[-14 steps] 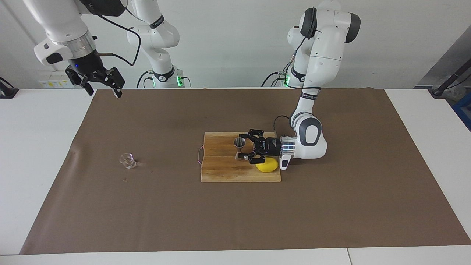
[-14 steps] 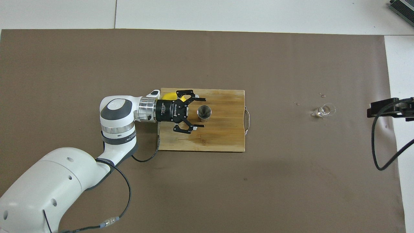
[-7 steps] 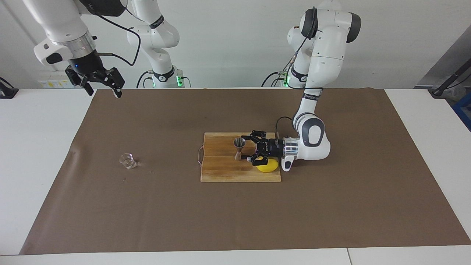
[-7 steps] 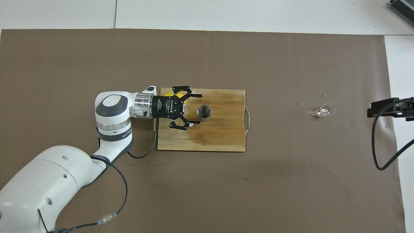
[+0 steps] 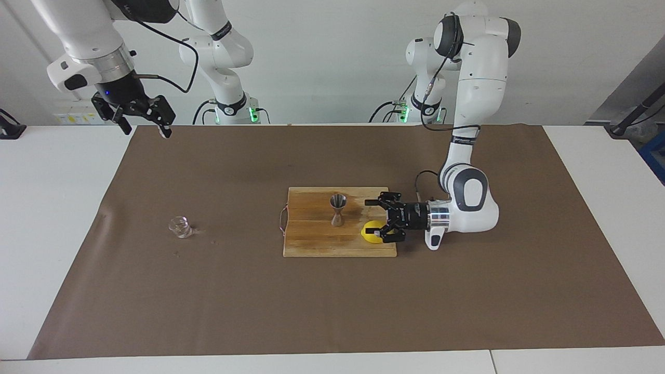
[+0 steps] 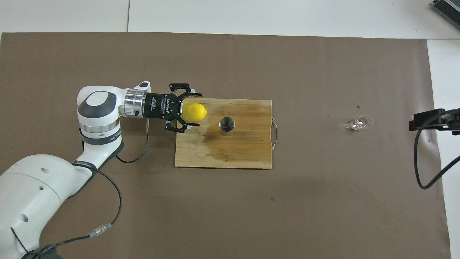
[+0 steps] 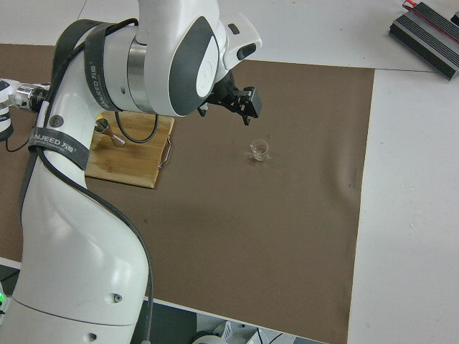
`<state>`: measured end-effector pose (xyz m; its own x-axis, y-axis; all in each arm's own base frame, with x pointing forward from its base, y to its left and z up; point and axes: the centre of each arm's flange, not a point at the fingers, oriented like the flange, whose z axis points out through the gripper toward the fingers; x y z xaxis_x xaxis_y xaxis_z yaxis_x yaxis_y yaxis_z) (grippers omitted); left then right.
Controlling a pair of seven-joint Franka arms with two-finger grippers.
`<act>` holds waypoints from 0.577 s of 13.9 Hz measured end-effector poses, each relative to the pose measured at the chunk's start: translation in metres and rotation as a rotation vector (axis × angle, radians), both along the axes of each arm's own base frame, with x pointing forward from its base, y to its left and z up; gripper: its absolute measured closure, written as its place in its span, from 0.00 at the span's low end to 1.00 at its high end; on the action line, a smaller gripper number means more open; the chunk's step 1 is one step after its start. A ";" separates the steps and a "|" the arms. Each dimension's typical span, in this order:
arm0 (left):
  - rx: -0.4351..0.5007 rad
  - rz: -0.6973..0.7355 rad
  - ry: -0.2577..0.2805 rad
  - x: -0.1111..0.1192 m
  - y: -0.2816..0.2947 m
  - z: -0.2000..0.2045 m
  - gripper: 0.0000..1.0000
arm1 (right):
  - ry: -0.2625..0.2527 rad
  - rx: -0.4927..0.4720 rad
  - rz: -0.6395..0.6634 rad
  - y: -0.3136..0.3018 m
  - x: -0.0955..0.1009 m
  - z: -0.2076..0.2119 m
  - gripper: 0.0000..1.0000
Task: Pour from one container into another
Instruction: 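Open the left gripper and draw it back from the cup, then retract the left gripper while the right gripper reaches the clear glass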
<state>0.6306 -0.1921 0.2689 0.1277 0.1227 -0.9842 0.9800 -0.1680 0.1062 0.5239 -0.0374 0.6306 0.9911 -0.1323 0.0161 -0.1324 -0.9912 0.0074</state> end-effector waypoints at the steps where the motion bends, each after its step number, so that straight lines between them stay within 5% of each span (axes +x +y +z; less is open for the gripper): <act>1: 0.042 -0.019 -0.037 0.009 0.015 0.009 0.00 | -0.003 0.001 -0.012 -0.006 -0.001 0.002 0.00; 4: 0.177 -0.114 -0.149 0.032 0.053 0.044 0.00 | -0.016 -0.001 0.056 -0.011 -0.003 0.004 0.00; 8: 0.313 -0.281 -0.231 0.039 0.076 0.081 0.00 | -0.087 0.005 0.443 -0.024 0.002 -0.035 0.00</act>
<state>0.6699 -0.1158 0.3500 0.4096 0.3377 -0.8475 0.8488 -0.4815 0.2183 0.5256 -0.0610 0.5953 0.9472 0.3038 0.1024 0.3044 -0.9525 0.0105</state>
